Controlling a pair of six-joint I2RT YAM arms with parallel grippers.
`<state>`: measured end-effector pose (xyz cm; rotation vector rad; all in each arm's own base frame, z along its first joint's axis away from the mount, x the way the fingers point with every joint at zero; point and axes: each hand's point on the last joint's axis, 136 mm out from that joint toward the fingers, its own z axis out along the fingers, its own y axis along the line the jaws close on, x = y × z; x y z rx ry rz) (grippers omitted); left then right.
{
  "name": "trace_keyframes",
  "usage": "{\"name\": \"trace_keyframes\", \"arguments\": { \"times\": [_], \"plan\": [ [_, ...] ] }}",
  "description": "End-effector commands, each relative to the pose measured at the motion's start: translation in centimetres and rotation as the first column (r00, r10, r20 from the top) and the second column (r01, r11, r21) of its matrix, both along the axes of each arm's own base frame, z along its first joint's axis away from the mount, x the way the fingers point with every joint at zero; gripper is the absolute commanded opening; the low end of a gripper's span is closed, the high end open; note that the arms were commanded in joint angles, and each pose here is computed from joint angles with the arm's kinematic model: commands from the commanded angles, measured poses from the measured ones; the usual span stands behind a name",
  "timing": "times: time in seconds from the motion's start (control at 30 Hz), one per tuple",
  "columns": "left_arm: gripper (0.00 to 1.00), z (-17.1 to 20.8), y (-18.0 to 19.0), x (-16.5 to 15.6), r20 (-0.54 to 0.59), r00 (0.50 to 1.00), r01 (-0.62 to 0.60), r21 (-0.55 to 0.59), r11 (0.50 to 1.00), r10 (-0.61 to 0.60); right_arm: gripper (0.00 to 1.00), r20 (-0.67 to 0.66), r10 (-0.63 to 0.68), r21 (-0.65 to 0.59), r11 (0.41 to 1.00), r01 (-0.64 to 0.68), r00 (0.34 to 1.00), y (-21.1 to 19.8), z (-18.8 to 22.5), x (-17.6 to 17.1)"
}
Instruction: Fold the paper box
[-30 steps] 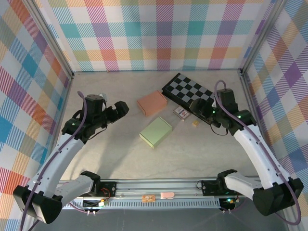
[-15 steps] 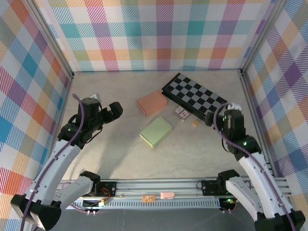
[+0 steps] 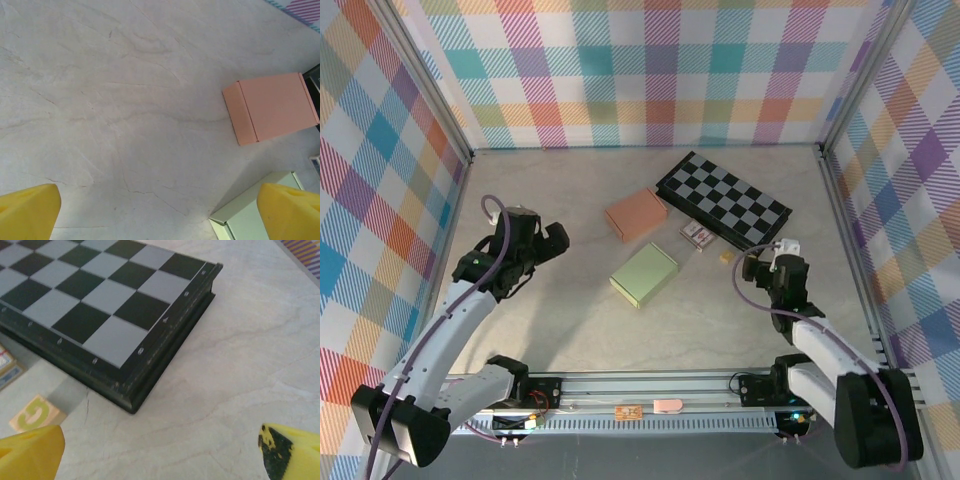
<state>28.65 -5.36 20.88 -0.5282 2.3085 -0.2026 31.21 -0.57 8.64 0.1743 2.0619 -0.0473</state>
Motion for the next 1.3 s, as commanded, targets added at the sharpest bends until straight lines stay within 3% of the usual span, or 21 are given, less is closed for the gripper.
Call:
{"name": "trace_keyframes", "arguments": {
  "times": [0.0,0.2,0.4,0.47,0.6,0.7,0.83,1.0,1.13,1.27],
  "plan": [
    [1.00,-0.6,0.9,-0.4,-0.022,1.000,-0.018,0.042,0.999,0.019,0.99,0.159,0.059,0.035,0.997,-0.065,0.986,0.8,3.3,3.0],
    [1.00,-1.6,1.7,-0.2,-0.035,0.998,-0.047,0.082,0.996,0.050,0.99,0.156,0.115,0.024,0.992,-0.120,0.981,1.1,3.1,7.2],
    [1.00,-4.1,3.6,0.2,-0.048,0.995,-0.076,0.208,0.975,0.087,0.99,0.198,0.143,0.050,0.986,-0.156,0.970,1.1,1.0,7.6],
    [1.00,-4.9,3.4,1.2,-0.019,1.000,-0.016,0.215,0.976,0.021,0.99,0.165,0.141,0.053,0.987,-0.151,0.976,1.1,0.8,7.8],
    [1.00,-7.0,5.6,3.0,0.051,0.999,-0.029,0.395,0.918,0.010,0.99,0.147,0.132,0.048,0.989,-0.140,0.980,0.9,0.7,8.1],
    [1.00,-9.6,5.0,4.4,0.039,0.995,0.066,0.410,0.910,-0.090,0.99,0.144,0.131,0.037,0.990,-0.138,0.981,1.1,0.6,8.3],
    [1.00,-12.0,5.0,6.5,0.013,0.994,0.100,0.334,0.937,-0.111,0.99,0.138,0.134,0.031,0.990,-0.139,0.981,1.2,0.6,8.3],
    [1.00,-11.9,5.0,10.1,0.164,0.979,0.070,0.286,0.956,-0.120,0.99,0.136,0.134,0.030,0.990,-0.140,0.982,1.2,0.6,8.4],
    [1.00,-12.1,5.0,12.4,0.173,0.968,0.119,0.313,0.942,-0.179,0.99,0.135,0.138,0.030,0.989,-0.143,0.981,1.3,0.6,8.4],
    [1.00,-13.0,5.5,13.6,0.167,0.967,0.138,0.290,0.947,-0.192,0.99,0.108,0.241,0.033,0.969,-0.246,0.965,3.0,0.5,8.7]
  ]
}}
